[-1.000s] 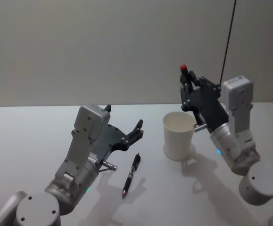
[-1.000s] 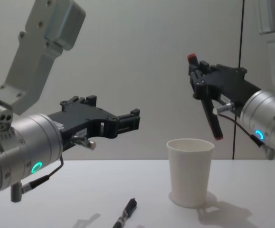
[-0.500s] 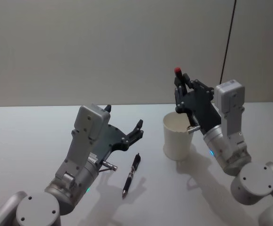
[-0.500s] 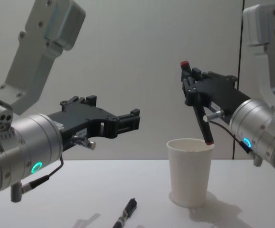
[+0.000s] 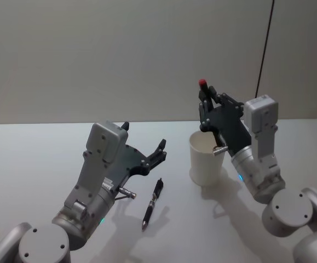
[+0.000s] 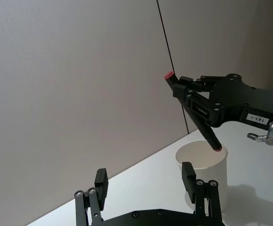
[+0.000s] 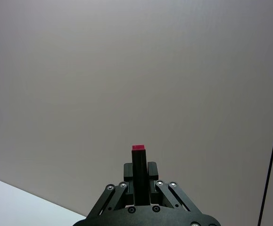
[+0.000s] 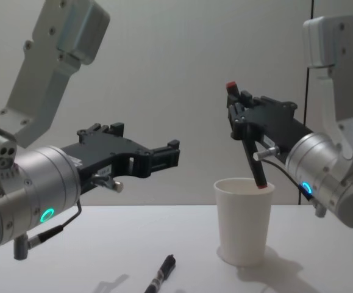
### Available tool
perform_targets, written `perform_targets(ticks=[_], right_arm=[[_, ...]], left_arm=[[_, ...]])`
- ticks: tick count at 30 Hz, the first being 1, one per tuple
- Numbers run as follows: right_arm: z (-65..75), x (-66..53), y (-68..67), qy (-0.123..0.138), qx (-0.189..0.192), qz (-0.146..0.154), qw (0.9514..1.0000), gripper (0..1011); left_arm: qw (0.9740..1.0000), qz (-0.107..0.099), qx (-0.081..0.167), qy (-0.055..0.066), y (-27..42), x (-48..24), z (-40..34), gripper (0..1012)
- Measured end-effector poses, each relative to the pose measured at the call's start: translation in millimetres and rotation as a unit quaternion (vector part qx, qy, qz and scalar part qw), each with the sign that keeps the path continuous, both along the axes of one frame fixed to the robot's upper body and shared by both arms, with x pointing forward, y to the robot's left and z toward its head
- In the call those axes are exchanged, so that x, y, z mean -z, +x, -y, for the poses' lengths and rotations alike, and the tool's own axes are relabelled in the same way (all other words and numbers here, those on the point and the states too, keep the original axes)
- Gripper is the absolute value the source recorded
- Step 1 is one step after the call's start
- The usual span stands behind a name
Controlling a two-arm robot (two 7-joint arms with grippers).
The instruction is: Place the pen into the pen holder.
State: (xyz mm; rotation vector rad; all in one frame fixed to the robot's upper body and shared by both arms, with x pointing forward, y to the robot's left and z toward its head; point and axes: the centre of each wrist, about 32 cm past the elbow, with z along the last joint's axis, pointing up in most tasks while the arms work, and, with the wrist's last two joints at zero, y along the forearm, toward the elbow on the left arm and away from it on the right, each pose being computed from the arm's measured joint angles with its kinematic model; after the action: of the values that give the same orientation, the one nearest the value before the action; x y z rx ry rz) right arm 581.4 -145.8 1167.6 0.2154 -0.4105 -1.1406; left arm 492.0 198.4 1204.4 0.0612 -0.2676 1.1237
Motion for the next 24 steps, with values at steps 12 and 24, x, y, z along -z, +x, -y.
perform_targets(ticks=[12, 24], right_arm=[[-3.3, 7.2, 6.2, -0.002, 0.001, -0.001, 1.0, 165], [-5.5, 14.2, 10.8, -0.003, 0.001, -0.009, 1.0, 165]], left_arm=[[1.0, 0.0, 0.0, 0.0, 0.0, 0.0, 0.0, 1000], [1.0, 0.0, 0.0, 0.0, 0.0, 0.0, 0.0, 1000]])
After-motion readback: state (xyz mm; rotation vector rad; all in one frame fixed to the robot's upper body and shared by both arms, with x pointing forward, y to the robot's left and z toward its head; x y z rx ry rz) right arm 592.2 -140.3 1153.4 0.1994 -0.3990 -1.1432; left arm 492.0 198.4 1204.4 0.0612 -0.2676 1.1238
